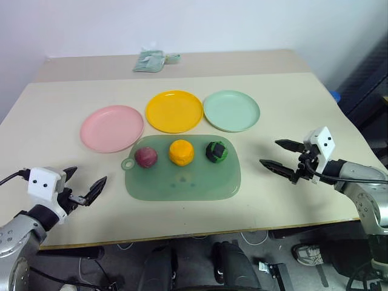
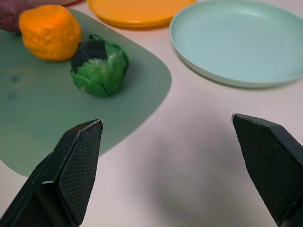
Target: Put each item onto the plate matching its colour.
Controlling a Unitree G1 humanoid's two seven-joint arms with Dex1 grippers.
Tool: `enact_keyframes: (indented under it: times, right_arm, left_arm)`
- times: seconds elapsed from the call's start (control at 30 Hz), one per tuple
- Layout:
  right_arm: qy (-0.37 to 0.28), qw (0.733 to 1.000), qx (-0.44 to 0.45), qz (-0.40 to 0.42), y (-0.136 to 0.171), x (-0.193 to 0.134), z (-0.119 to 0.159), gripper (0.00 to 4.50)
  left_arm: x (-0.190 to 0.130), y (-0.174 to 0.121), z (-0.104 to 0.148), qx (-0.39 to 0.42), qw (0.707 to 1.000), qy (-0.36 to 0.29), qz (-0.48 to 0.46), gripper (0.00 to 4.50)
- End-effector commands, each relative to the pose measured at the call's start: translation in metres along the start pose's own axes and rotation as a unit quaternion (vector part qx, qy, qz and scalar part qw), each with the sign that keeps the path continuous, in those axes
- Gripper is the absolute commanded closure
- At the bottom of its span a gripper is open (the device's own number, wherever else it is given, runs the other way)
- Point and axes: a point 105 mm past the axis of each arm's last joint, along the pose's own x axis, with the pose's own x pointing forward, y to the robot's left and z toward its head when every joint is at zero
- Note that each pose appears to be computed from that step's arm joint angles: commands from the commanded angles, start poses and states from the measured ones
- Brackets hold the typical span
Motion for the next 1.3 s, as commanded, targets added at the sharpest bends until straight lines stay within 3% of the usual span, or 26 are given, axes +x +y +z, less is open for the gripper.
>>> enact_keyframes:
  times: [0.03,0.43,0.77,1.03,1.3]
  right_arm:
    - [-0.017,1.000,-0.011,0.004,-0.001,0.002,0.009,0.06]
    - [-0.034,0.999,-0.005,-0.005,-0.008,0.012,-0.007,0.06]
    - [-0.058,0.998,-0.014,-0.024,0.001,0.012,-0.010,0.06]
    - [-0.062,0.994,0.006,0.095,0.061,0.017,0.001,0.06]
    - [-0.077,0.985,0.007,0.157,0.114,0.027,0.023,0.06]
  left_arm:
    - [-0.002,-0.004,0.011,0.009,1.000,-0.018,0.005,0.00]
    - [-0.004,-0.008,0.017,0.005,1.000,-0.023,0.012,0.00]
    - [0.034,-0.028,0.031,0.010,0.998,-0.040,-0.054,0.00]
    - [0.071,-0.050,0.049,0.030,0.990,-0.045,-0.130,0.00]
    - [0.098,-0.067,0.040,0.053,0.983,-0.006,-0.175,0.00]
